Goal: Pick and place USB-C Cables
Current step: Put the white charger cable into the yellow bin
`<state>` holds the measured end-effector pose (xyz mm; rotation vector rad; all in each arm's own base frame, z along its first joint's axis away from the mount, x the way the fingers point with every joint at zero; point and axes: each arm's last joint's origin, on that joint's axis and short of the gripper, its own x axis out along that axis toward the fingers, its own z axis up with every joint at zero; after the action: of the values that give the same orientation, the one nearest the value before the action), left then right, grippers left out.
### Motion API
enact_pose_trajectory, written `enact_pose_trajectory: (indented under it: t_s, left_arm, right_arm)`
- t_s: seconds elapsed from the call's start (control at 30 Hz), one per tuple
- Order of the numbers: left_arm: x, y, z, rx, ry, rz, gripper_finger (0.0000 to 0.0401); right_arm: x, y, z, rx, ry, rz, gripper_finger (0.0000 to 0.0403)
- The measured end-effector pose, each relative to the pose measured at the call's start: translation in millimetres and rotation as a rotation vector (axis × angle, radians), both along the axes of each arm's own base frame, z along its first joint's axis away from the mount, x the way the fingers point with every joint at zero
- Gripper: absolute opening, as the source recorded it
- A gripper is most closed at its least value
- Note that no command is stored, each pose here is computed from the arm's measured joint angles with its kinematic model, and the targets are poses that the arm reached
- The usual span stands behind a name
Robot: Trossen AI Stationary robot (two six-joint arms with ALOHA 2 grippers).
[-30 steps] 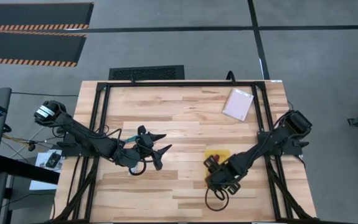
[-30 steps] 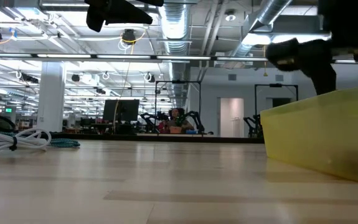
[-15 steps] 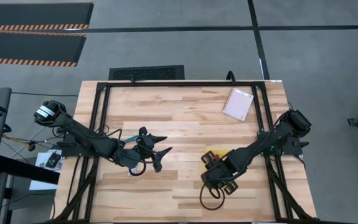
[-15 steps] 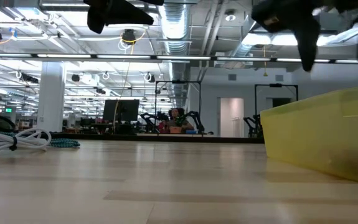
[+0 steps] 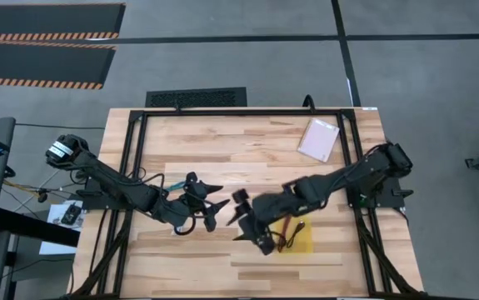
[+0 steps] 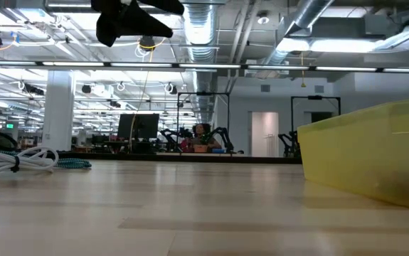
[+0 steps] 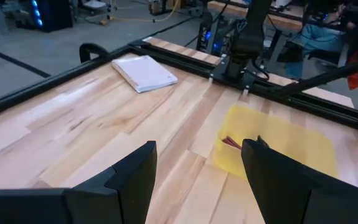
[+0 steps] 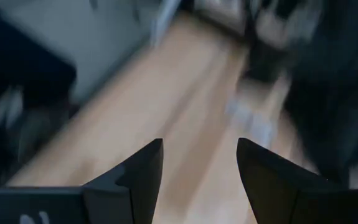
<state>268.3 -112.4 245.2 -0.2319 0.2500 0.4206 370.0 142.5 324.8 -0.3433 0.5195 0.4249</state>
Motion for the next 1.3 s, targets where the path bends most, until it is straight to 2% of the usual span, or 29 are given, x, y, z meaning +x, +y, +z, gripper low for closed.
enact_pose_trajectory:
  t_s: [0.1,0.23,0.43,0.57,0.7,0.87,1.0,1.3]
  left_arm:
    - [-0.5,0.1,-1.3,-0.014,0.007,0.002,0.0223]
    - [-1.7,0.5,-4.2,-0.026,0.031,0.001,0.0223]
    - [-3.8,0.6,-9.5,-0.050,0.082,-0.022,0.0223]
    - [-7.5,0.6,-16.9,-0.118,0.156,-0.050,0.0223]
    - [-16.0,2.2,-28.8,-0.242,0.275,-0.032,0.0223]
    - [-28.7,7.1,-40.9,-0.391,0.393,0.093,0.0223]
    - [-38.8,9.2,-48.0,-0.479,0.455,0.211,0.0223]
    - [-54.4,2.4,-54.5,-0.588,0.550,0.307,0.0223]
  right_arm:
    - [6.9,-7.9,20.0,0.063,-0.171,0.071,0.0226]
    - [-12.4,-28.4,51.4,0.081,-0.234,0.055,0.0226]
    - [-83.5,-61.8,106.4,0.100,-0.243,0.006,0.0226]
    - [-138.4,-77.8,126.6,0.185,-0.167,-0.051,0.0226]
    - [-183.3,-88.1,131.9,0.259,-0.064,-0.179,0.0226]
    - [-221.6,-89.9,128.2,0.289,0.024,-0.311,0.0226]
    - [-237.8,-87.7,115.0,0.297,0.029,-0.376,0.0226]
    - [-245.6,-82.9,78.0,0.284,0.088,-0.429,0.0226]
